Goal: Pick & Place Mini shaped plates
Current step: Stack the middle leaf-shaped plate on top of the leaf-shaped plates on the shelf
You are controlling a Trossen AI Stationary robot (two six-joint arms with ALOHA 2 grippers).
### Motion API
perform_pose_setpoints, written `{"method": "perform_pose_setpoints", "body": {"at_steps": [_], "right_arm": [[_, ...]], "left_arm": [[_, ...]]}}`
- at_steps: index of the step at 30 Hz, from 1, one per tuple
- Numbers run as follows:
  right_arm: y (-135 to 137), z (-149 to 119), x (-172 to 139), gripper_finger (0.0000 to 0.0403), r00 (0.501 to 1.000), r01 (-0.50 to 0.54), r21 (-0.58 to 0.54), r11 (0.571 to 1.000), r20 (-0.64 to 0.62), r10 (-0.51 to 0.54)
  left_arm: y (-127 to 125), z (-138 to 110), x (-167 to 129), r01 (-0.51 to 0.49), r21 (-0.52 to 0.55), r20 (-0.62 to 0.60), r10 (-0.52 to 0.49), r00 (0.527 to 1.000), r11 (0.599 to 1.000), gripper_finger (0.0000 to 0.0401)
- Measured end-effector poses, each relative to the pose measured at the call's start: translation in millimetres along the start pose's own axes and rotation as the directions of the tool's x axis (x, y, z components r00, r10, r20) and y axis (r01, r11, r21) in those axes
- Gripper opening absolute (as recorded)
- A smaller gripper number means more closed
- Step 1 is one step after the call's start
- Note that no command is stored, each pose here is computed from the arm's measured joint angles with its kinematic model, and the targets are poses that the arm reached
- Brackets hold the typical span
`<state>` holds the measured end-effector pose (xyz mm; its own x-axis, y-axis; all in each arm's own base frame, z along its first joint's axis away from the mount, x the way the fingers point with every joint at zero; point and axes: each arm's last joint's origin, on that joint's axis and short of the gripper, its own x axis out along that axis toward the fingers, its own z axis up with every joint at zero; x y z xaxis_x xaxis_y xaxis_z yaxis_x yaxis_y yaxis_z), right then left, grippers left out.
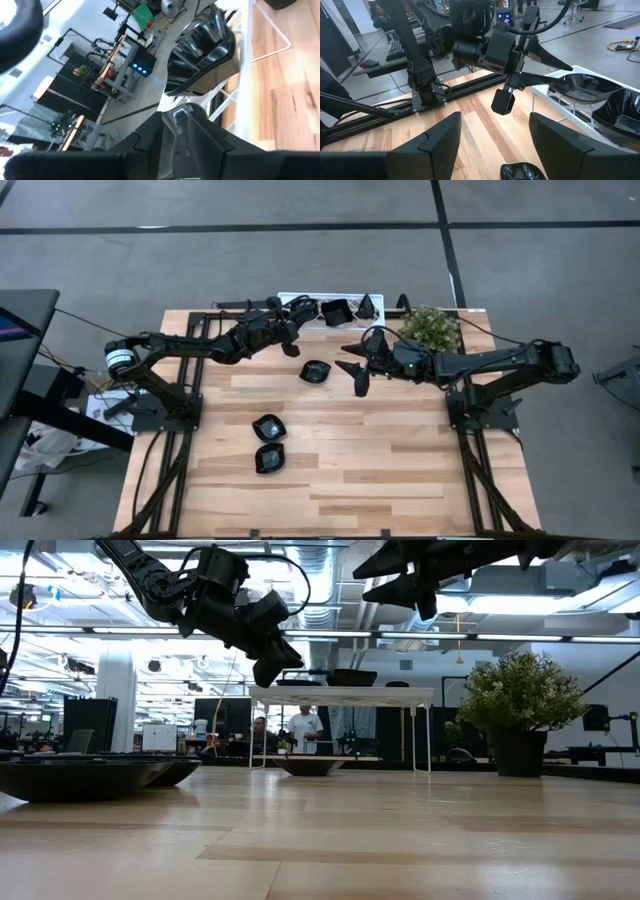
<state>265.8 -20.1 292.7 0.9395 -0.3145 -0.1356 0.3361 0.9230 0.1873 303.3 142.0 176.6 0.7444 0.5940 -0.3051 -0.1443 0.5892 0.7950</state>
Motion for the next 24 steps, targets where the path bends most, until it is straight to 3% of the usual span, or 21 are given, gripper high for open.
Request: {"method": "perform_pose_setpoints", "body": {"at_steps": [6, 12, 17, 20, 24], "right_arm": [[0, 0, 0, 0.0230, 1.000, -0.008, -0.004, 1.000, -0.002, 0.008], [19, -6, -6, 0.0230, 0.996, -0.088, -0.177, 0.980, -0.035, 0.083], [37, -16, -13, 0.0230, 0.993, -0.109, -0.213, 0.971, -0.075, 0.095], [41, -26, -18, 0.0230, 0.994, -0.064, -0.210, 0.976, -0.105, 0.043], [43, -40, -22, 0.0230, 0.989, -0.017, -0.200, 0.980, -0.150, -0.013]], "left_arm": [[-4, 5, -2, -0.033, 0.011, -0.037, 0.033, 0.999, 0.999, 0.0108], [-18, 23, -10, -0.063, 0.084, -0.072, 0.070, 0.995, 0.994, 0.0108], [-40, 36, -36, -0.054, 0.120, -0.075, 0.064, 0.995, 0.991, 0.0108], [-52, 39, -67, -0.032, 0.053, -0.045, 0.034, 0.998, 0.998, 0.0108], [-62, 35, -115, 0.012, -0.145, 0.037, -0.007, 0.999, 0.989, 0.0108]]}}
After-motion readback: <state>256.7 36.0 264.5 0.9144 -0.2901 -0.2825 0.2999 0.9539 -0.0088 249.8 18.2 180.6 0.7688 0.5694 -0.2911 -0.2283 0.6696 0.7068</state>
